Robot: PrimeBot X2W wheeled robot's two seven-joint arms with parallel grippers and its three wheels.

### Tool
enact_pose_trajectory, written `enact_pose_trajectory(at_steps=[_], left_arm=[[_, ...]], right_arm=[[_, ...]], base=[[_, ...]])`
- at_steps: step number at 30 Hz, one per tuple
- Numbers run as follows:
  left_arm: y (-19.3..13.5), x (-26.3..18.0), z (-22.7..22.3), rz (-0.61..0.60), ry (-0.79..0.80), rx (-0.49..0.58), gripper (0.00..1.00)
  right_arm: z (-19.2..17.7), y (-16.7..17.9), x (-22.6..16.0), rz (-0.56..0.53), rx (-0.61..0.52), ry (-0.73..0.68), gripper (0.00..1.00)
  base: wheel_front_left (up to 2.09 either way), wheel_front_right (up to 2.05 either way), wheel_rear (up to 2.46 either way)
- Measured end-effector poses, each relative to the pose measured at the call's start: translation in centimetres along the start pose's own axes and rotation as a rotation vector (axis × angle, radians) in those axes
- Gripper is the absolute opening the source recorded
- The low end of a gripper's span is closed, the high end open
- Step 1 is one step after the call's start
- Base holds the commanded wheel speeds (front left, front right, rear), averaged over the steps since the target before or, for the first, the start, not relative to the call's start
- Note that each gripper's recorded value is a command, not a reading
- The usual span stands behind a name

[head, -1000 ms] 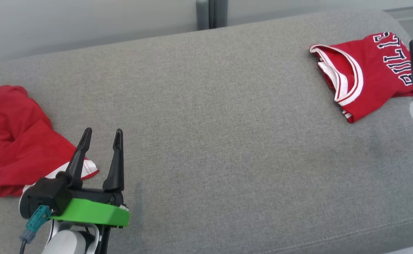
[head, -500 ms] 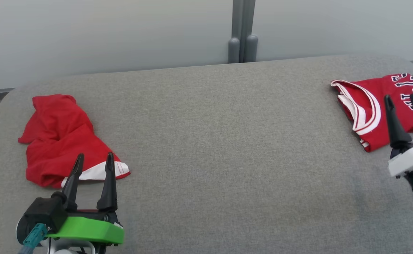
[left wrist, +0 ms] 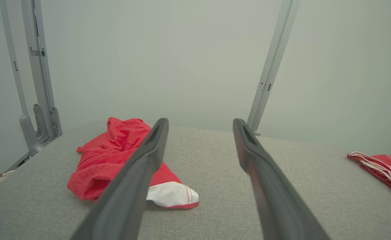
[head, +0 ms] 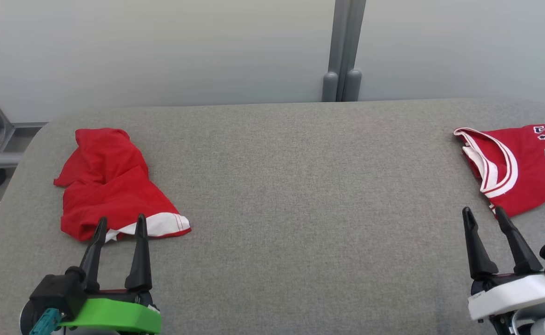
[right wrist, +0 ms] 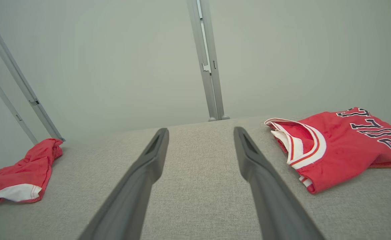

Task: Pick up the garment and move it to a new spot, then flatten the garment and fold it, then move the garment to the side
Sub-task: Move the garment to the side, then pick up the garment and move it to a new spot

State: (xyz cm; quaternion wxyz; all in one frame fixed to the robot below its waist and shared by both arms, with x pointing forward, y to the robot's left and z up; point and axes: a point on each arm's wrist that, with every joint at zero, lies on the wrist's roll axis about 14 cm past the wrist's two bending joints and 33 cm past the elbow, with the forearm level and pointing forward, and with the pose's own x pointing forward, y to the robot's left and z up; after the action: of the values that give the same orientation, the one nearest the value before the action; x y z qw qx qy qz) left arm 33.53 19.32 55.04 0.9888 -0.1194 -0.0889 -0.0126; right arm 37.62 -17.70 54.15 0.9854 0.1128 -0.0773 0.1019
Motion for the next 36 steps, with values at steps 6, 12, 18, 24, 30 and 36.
enact_pose_trajectory(at_steps=[6, 12, 18, 24, 30, 36], left_arm=[[-0.1, -0.2, -0.3, 0.005, 0.002, 0.013, 1.00], [-0.1, -0.3, -0.7, 0.009, 0.005, 0.040, 1.00], [-0.2, -0.3, -1.0, 0.001, 0.011, 0.047, 1.00], [0.0, -0.4, -1.3, 0.008, 0.017, 0.052, 1.00], [-0.1, -0.4, -1.6, 0.007, 0.024, 0.047, 1.00], [0.1, -0.5, -1.9, 0.012, 0.033, 0.045, 1.00]], right_arm=[[0.2, 1.1, -1.2, -0.016, 0.008, -0.025, 1.00], [0.4, 1.9, -1.7, -0.010, -0.028, -0.036, 1.00], [0.5, 2.2, -1.7, 0.000, -0.052, -0.039, 1.00], [0.6, 2.2, -1.8, -0.003, -0.050, -0.045, 1.00], [0.5, 2.3, -1.8, -0.001, -0.049, -0.040, 1.00], [0.2, 2.5, -1.7, 0.004, -0.046, -0.033, 1.00]], base=[[0.00, 0.00, 0.00], [0.00, 0.00, 0.00], [0.00, 0.00, 0.00], [0.00, 0.00, 0.00], [0.00, 0.00, 0.00], [0.00, 0.00, 0.00]])
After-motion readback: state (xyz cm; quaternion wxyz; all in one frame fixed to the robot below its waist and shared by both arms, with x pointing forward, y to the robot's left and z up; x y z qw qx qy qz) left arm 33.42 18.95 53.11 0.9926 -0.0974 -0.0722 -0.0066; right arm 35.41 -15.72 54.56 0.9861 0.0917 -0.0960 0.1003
